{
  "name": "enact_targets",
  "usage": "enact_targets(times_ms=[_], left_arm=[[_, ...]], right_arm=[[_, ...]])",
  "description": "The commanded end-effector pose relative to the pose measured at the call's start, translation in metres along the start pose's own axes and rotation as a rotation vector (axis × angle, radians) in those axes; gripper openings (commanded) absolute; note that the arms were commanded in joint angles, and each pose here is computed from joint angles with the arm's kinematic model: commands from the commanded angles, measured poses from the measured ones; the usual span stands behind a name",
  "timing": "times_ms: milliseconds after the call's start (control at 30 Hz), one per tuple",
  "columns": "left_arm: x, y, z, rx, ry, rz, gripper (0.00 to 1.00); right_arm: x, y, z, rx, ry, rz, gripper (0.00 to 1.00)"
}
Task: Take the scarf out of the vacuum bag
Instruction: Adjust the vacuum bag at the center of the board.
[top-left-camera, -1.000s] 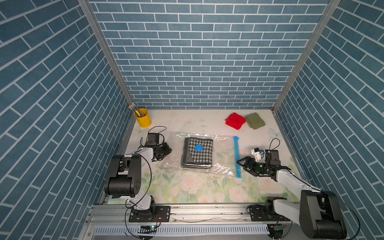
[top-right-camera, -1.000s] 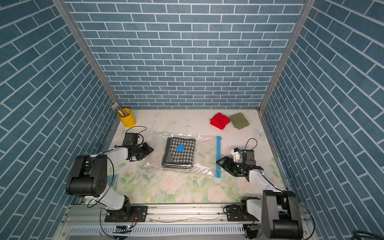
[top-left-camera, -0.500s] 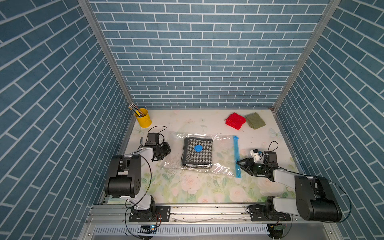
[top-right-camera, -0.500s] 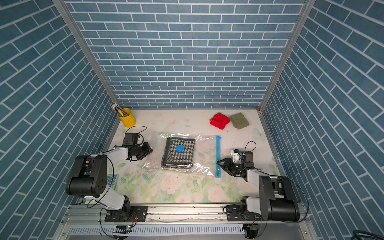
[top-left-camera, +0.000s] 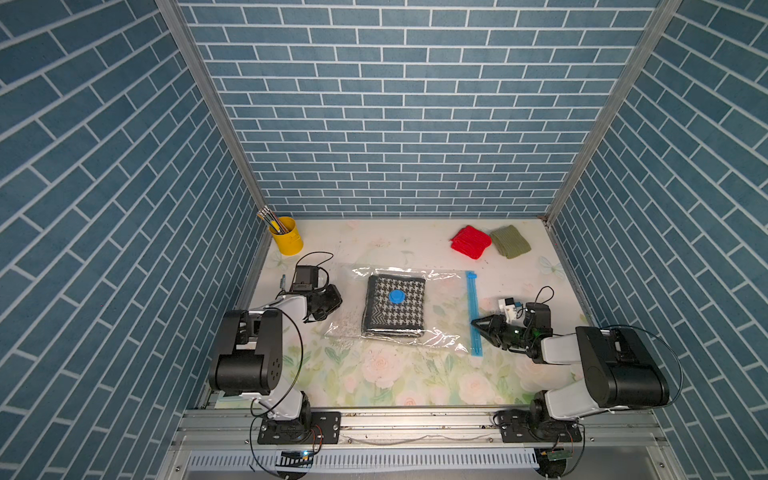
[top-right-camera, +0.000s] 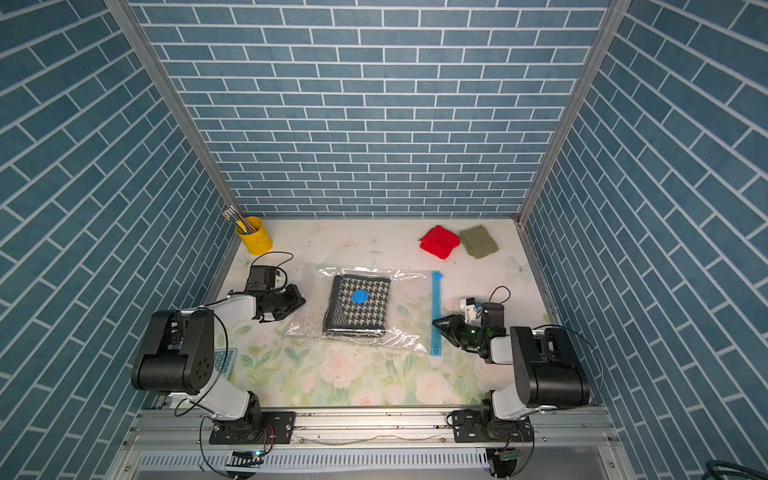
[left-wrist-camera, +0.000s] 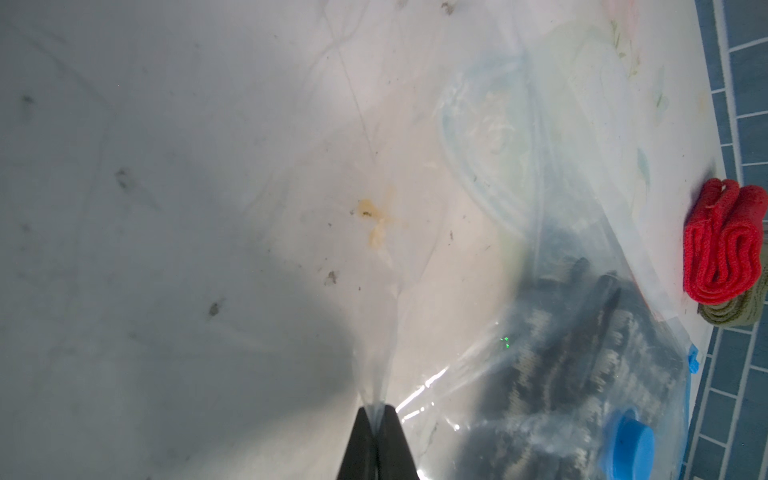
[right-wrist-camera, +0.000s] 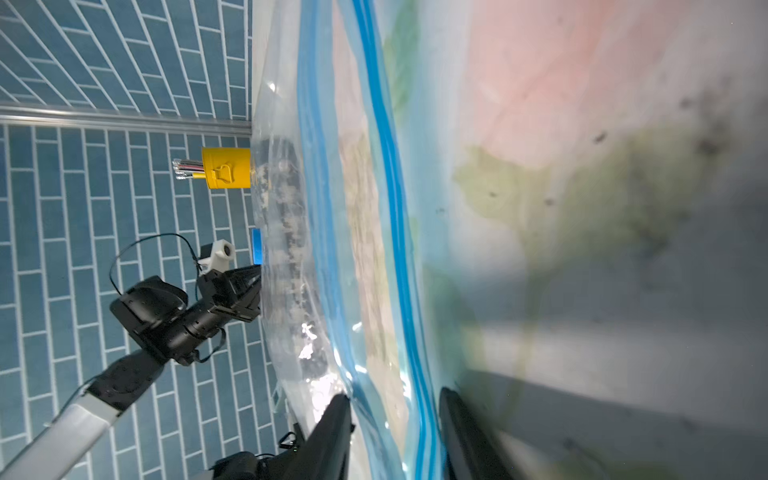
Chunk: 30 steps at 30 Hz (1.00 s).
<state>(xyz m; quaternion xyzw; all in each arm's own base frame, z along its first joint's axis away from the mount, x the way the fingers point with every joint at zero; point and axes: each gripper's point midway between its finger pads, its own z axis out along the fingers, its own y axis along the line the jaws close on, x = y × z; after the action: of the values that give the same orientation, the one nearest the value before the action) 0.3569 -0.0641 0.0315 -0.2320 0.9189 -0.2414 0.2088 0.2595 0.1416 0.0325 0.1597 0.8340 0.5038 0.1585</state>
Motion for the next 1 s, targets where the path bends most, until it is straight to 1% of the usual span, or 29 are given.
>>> enact_targets(times_ms=[0,167,267,367,467,600,767,967], left_arm=[[0.002,0.003,-0.003,-0.019,-0.005,0.015,0.0],[0.0,0.0,-0.006,-0.016,-0.014,0.023,0.0],[-0.003,-0.01,-0.012,0.009,-0.035,0.038,0.0],[-0.01,-0.032,-0.026,0.054,-0.073,0.068,0.0],[-0.018,-0.063,-0.046,0.122,-0.124,0.111,0.0],[-0.024,-0.107,-0.078,0.205,-0.175,0.161,0.0],[-0.018,-0.178,-0.119,0.325,-0.215,0.25,0.0],[0.002,-0.27,-0.172,0.54,-0.258,0.358,0.0]], right_arm=[[-0.006,0.01,0.0,-0.058,-0.024,-0.005,0.28],[-0.009,0.006,0.001,-0.049,-0.041,-0.007,0.01],[-0.009,0.003,0.002,-0.043,-0.052,-0.006,0.0],[-0.01,-0.002,0.002,-0.018,-0.065,-0.01,0.0],[-0.012,-0.013,0.002,0.061,-0.064,-0.033,0.0],[-0.02,-0.028,-0.002,0.217,-0.064,-0.089,0.0],[-0.033,-0.039,-0.011,0.392,-0.063,-0.156,0.0],[-0.033,-0.049,-0.008,0.487,-0.02,-0.191,0.0]])
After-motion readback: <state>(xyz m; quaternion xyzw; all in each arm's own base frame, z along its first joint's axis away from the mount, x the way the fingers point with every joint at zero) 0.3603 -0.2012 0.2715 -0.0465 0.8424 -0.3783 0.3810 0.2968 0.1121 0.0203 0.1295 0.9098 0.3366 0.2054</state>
